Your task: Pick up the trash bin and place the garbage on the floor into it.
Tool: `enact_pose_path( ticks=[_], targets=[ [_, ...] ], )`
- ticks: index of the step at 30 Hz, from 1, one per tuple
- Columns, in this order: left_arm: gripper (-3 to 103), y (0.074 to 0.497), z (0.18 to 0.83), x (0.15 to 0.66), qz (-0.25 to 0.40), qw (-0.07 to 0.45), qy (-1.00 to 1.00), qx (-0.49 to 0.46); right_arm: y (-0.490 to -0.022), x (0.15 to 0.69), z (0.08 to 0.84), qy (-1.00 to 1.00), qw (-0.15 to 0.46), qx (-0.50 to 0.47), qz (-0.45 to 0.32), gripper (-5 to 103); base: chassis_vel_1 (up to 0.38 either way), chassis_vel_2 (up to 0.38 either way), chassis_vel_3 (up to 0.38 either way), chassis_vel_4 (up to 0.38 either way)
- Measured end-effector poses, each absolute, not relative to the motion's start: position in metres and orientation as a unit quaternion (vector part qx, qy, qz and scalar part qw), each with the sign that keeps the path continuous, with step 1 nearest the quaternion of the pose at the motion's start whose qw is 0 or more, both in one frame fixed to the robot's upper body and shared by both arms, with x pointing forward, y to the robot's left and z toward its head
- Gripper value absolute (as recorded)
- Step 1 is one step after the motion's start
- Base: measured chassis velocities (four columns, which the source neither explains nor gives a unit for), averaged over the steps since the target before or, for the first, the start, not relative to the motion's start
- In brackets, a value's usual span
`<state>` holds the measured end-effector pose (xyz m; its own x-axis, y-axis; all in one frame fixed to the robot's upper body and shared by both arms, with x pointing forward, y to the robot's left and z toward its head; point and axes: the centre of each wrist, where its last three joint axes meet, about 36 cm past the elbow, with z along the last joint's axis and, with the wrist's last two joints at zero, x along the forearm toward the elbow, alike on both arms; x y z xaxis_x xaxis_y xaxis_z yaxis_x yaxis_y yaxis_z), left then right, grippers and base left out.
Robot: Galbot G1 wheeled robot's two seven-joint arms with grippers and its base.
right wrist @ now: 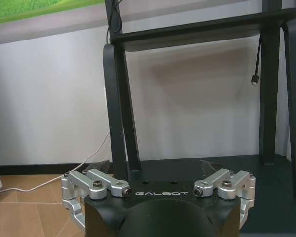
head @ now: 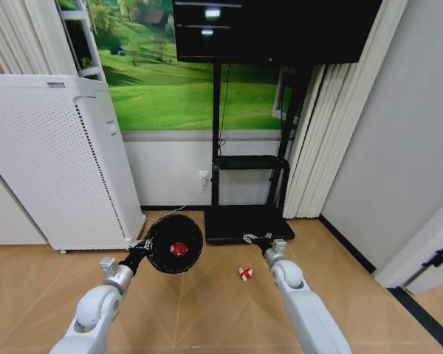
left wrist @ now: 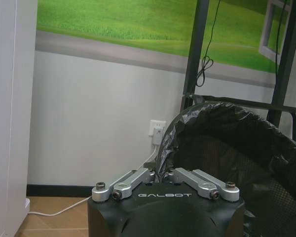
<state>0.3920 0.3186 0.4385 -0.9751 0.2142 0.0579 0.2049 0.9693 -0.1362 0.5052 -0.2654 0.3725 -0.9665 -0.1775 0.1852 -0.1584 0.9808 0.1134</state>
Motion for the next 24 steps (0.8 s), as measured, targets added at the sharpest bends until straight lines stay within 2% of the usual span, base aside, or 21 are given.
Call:
enact_pose_path(
  ticks=[14, 22, 24],
  targets=[
    [4, 0.334, 0.44, 0.364, 0.066, 0.052, -0.996, -0.039, -0.268, 0.478, 0.346, -0.98, 0.153, 0.114, -0.055, 100, 0.002, 0.0, -0.006, 0.002],
    [4, 0.345, 0.435, 0.351, 0.068, 0.066, -0.995, -0.012, -0.267, 0.475, 0.308, -0.97, 0.208, 0.103, -0.075, 100, 0.0, 0.0, 0.0, 0.0],
    [4, 0.348, 0.431, 0.352, 0.068, 0.076, -0.995, -0.003, -0.267, 0.479, 0.285, -0.965, 0.239, 0.085, -0.072, 100, 0.0, 0.0, 0.0, 0.0]
  ],
)
